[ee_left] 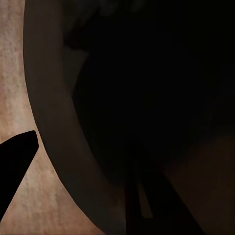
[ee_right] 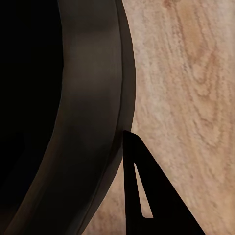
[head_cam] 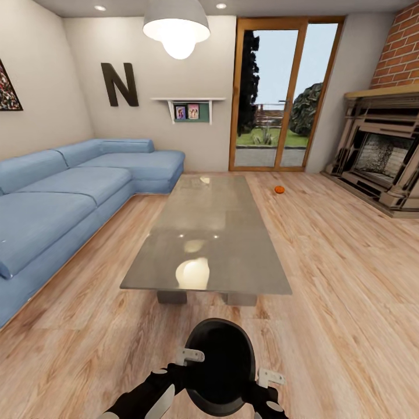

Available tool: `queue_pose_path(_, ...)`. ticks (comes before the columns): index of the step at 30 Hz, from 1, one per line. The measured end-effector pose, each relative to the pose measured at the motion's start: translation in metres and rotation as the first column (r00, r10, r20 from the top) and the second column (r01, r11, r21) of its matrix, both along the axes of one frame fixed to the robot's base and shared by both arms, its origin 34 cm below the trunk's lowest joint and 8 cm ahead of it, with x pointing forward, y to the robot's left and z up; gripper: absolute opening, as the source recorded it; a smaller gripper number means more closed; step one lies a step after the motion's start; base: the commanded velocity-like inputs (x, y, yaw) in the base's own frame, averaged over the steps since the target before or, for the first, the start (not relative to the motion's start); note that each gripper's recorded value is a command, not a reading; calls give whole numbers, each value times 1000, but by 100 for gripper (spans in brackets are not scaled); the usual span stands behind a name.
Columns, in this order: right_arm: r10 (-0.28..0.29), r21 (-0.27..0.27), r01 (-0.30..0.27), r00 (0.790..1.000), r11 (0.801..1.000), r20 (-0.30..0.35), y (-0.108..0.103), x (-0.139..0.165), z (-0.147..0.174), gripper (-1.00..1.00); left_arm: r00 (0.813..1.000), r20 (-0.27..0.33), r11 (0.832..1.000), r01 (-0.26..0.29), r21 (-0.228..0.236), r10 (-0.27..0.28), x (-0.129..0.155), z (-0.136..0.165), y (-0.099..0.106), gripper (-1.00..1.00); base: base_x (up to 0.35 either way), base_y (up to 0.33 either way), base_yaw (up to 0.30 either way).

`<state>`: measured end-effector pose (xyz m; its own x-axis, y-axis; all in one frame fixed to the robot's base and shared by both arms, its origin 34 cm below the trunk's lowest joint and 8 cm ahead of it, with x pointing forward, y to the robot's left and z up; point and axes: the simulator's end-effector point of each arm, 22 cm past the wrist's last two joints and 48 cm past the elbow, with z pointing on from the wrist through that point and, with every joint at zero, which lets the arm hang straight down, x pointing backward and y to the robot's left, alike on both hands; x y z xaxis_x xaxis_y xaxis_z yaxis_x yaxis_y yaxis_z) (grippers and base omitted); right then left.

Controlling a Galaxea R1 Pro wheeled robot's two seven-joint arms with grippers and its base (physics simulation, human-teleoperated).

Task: Place each of the two pumpkins and all three candles from the living room inside a cabinet in the living room (use any cabinet), then make sure every cabinet is closed, and position the cauldron so it is next to a table in the living room.

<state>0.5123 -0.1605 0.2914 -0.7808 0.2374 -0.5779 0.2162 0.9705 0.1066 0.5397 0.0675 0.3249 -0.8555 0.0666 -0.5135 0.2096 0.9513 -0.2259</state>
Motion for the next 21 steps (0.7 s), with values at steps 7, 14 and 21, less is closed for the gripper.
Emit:
queue_pose_path(7,0,0,0,1000,1000,0,0,0,0,-100,1000,0,1000,0,0,0,0,0,0,-100,70,0,0)
queue_pose_path(14,0,0,0,1000,1000,-1,0,0,0,-100,1000,-1,1000,0,0,0,0,0,0,-100,120,0,0)
queue_pose_path(21,0,0,0,1000,1000,-1,0,-1,0,-100,1000,-1,1000,0,0,0,-1,0,0,-100,133,0,0)
